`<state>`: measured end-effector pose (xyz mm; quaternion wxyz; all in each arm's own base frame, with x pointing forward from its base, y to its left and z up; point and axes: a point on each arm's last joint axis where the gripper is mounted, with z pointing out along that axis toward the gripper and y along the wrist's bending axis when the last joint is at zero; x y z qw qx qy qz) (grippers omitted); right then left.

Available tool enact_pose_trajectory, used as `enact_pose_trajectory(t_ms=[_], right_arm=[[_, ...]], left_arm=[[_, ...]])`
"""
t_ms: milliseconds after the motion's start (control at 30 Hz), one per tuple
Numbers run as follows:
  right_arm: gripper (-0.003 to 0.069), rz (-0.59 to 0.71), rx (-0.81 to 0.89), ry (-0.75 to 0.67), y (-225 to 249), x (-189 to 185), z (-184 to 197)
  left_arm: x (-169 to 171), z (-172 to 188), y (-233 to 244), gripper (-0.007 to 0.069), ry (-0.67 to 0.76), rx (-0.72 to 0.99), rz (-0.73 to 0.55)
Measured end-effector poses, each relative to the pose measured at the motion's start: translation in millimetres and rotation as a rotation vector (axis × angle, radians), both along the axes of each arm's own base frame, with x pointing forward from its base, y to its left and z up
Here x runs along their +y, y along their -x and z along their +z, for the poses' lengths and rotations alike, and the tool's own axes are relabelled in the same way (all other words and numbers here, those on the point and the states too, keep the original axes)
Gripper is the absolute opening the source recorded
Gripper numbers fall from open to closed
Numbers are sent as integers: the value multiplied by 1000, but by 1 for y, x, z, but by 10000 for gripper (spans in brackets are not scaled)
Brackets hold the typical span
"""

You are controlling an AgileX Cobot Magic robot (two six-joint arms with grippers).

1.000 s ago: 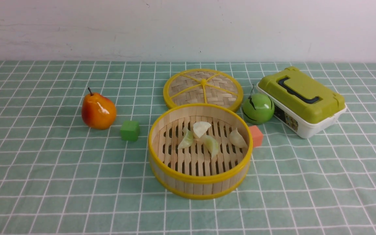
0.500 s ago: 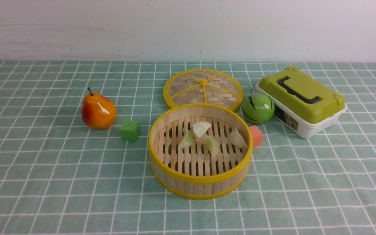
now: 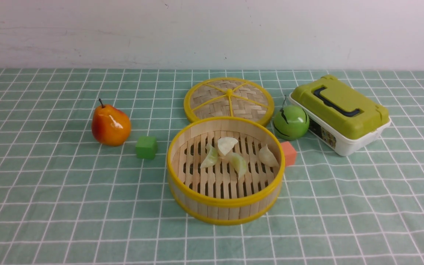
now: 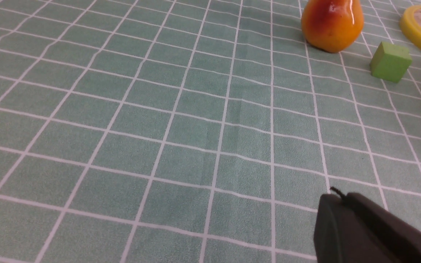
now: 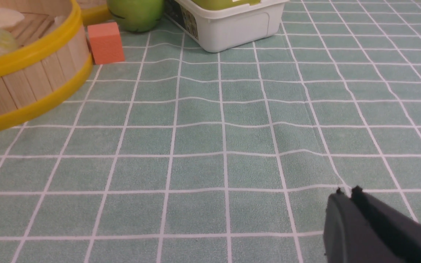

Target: Put the dumplings into the steamer on the table with the blue tablecloth.

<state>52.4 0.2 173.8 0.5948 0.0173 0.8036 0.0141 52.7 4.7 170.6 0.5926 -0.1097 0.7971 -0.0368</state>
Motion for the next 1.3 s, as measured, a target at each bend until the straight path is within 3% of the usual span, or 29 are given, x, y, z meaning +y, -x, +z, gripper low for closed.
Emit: enact_pose_trajectory(t_ms=[1300], right_arm=[[62, 0, 0, 0, 0, 0, 0]], left_arm=[[0, 0, 0, -6, 1, 3, 0]])
